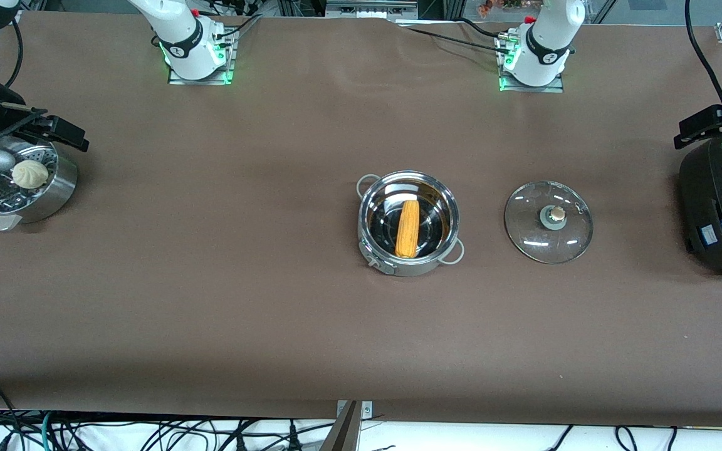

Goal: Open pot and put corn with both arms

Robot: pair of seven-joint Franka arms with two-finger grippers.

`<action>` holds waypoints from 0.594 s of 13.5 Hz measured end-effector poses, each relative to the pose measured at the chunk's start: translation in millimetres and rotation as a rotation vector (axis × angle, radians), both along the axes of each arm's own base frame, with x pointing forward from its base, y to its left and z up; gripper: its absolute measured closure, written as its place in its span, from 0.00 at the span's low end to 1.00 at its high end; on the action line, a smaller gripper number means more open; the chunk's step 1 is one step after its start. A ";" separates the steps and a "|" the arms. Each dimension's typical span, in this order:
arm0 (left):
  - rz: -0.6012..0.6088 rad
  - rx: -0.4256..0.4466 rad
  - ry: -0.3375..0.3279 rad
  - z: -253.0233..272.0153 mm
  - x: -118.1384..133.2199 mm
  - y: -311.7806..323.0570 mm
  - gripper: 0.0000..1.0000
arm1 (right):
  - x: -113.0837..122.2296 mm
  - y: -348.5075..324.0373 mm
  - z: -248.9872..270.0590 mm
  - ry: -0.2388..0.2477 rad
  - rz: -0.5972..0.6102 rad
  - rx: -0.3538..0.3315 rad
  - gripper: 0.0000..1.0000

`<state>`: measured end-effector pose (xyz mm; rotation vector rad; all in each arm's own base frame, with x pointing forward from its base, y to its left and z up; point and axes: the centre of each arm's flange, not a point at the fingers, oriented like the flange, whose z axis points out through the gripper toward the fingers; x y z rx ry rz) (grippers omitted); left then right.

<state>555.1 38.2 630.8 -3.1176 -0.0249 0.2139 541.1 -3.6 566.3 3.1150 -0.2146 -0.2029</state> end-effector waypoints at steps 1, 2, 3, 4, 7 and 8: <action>0.000 0.000 0.000 0.0 0.0 0.0 0.00 | 3.6 0.1 -2.3 0.004 0.000 0.000 0.00; 0.000 0.000 0.000 -0.1 0.0 0.0 0.00 | 6.7 0.1 -3.9 0.007 0.000 0.000 0.00; 0.000 0.000 0.000 -0.1 0.1 0.0 0.00 | 9.4 0.1 -5.7 0.009 0.000 0.000 0.00; 0.000 0.000 0.000 -0.1 0.1 0.0 0.00 | 11.2 0.1 -6.7 0.010 0.000 0.000 0.00; 0.000 0.000 0.000 -0.2 0.1 0.0 0.00 | 13.1 0.1 -9.0 0.014 0.000 0.000 0.00; 0.000 0.000 0.000 -0.2 0.1 0.0 0.00 | 14.5 0.1 -9.7 0.014 0.000 0.000 0.00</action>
